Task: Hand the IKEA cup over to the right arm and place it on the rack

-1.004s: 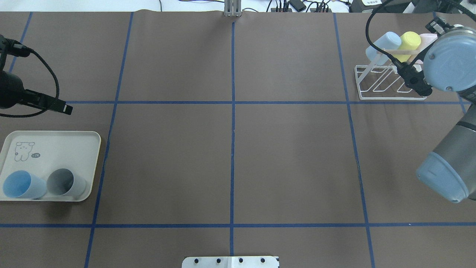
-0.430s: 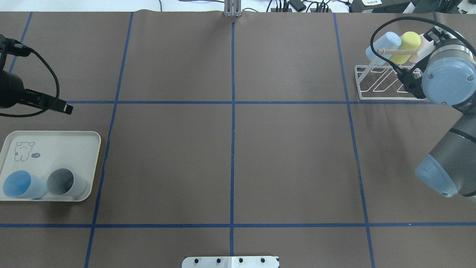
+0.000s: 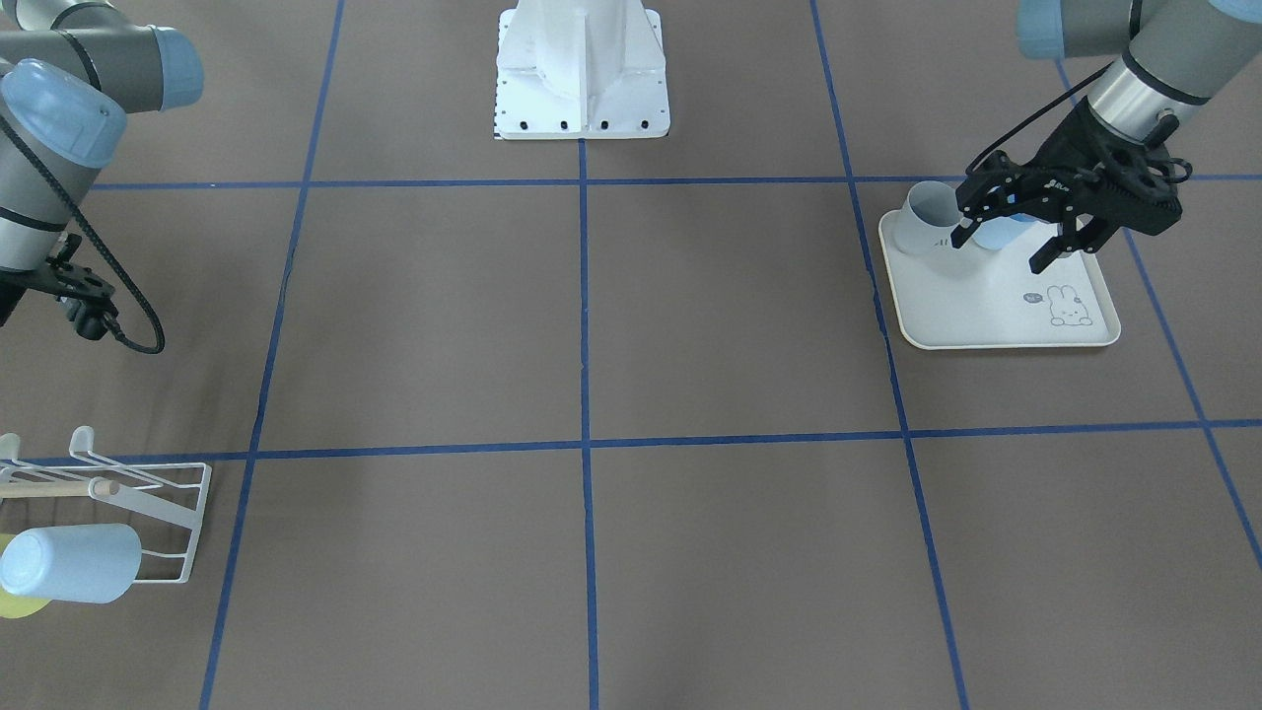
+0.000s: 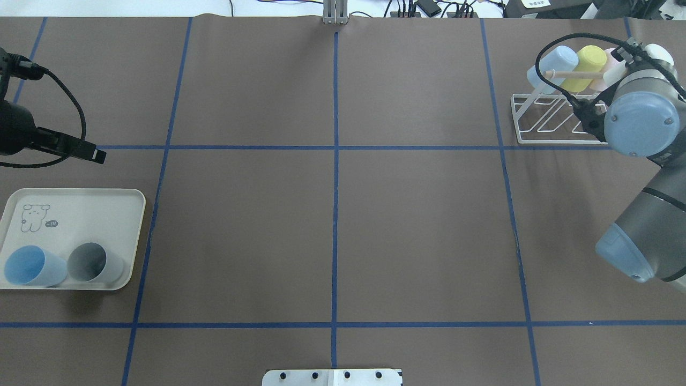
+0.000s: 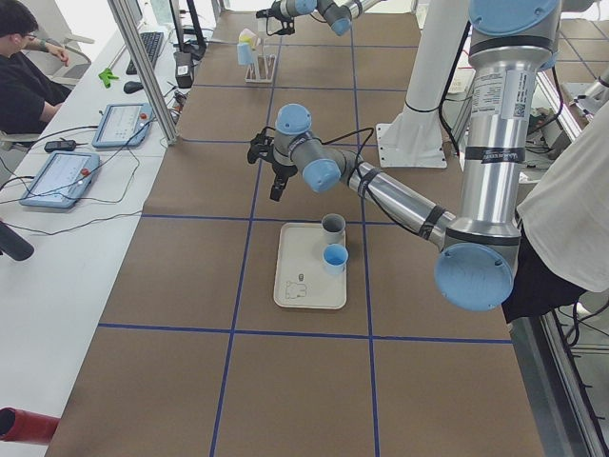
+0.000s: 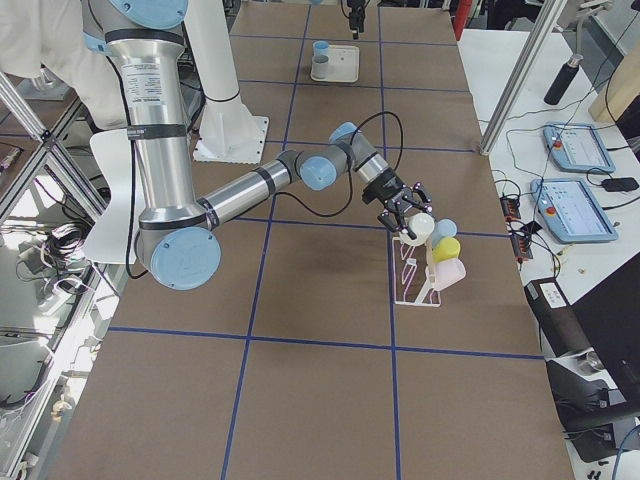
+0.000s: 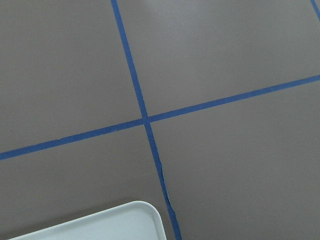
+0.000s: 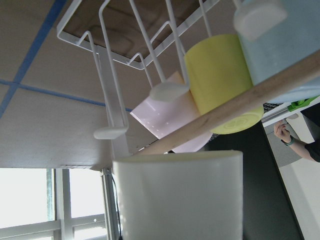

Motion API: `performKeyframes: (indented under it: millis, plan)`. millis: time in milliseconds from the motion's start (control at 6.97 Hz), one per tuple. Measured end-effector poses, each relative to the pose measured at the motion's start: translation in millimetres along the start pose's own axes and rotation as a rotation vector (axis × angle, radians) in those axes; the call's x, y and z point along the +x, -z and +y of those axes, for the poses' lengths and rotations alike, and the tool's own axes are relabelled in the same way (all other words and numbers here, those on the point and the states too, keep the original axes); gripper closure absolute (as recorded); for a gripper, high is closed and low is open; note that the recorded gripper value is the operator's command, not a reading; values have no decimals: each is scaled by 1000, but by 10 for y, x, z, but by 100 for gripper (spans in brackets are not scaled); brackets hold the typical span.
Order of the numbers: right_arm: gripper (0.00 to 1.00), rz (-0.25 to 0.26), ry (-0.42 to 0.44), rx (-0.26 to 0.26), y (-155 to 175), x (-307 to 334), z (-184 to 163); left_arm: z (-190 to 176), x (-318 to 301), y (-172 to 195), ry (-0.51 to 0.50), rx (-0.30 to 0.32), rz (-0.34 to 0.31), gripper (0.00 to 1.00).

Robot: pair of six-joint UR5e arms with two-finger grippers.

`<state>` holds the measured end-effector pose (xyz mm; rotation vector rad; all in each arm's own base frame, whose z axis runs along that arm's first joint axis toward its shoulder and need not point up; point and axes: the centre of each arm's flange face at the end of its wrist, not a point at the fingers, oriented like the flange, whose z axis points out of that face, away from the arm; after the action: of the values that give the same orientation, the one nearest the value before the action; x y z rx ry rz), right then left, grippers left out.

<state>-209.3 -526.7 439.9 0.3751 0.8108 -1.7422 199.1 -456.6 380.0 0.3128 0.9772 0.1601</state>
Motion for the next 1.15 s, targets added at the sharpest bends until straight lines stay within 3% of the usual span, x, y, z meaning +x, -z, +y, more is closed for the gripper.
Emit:
performKeyframes:
  millis: [1147]
  plan:
    - [79, 31, -28, -60, 99, -220, -275, -1, 3, -20, 2, -4, 0, 0]
